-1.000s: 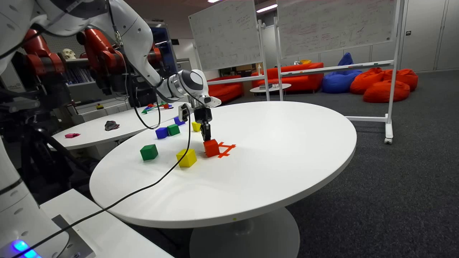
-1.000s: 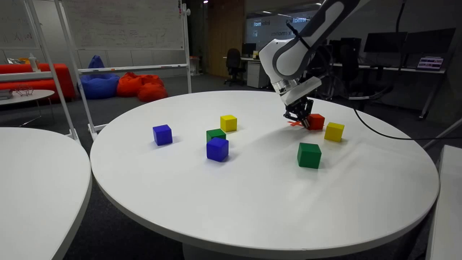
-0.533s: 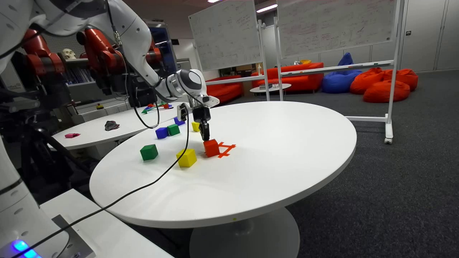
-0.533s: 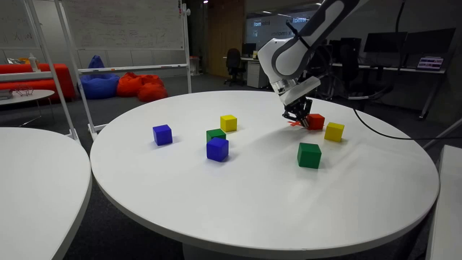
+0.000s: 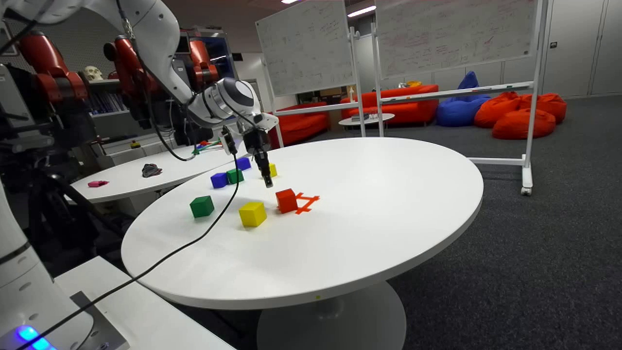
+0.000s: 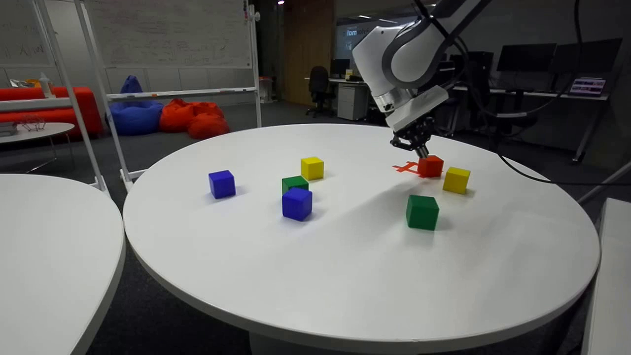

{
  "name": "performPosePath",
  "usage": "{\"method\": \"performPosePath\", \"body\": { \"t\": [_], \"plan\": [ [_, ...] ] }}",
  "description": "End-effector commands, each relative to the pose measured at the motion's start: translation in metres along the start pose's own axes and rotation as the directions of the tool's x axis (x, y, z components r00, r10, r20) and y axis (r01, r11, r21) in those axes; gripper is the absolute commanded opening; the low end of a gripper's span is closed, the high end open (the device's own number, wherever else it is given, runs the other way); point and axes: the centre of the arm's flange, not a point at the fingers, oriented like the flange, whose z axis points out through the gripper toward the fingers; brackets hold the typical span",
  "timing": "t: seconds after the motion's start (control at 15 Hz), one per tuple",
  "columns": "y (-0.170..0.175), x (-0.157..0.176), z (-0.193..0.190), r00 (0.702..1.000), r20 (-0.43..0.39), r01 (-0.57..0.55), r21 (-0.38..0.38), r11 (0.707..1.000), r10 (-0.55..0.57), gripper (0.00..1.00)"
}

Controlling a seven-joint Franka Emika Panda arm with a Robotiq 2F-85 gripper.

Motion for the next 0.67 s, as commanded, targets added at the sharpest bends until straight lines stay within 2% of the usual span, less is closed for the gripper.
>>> {"method": "performPosePath", "body": {
  "t": [0.0, 0.27, 0.6],
  "plan": [
    [0.006, -0.005, -0.004, 1.000, -0.007, -0.006, -0.009, 1.000, 0.006, 0.01],
    [0.015, -0.015, -0.009, 1.000, -0.016, -0.007, -0.015, 1.000, 0.007, 0.01],
    [0.008, -0.012, -0.005, 1.000, -0.004, 0.006, -0.014, 1.000, -0.006, 0.00]
  ]
}}
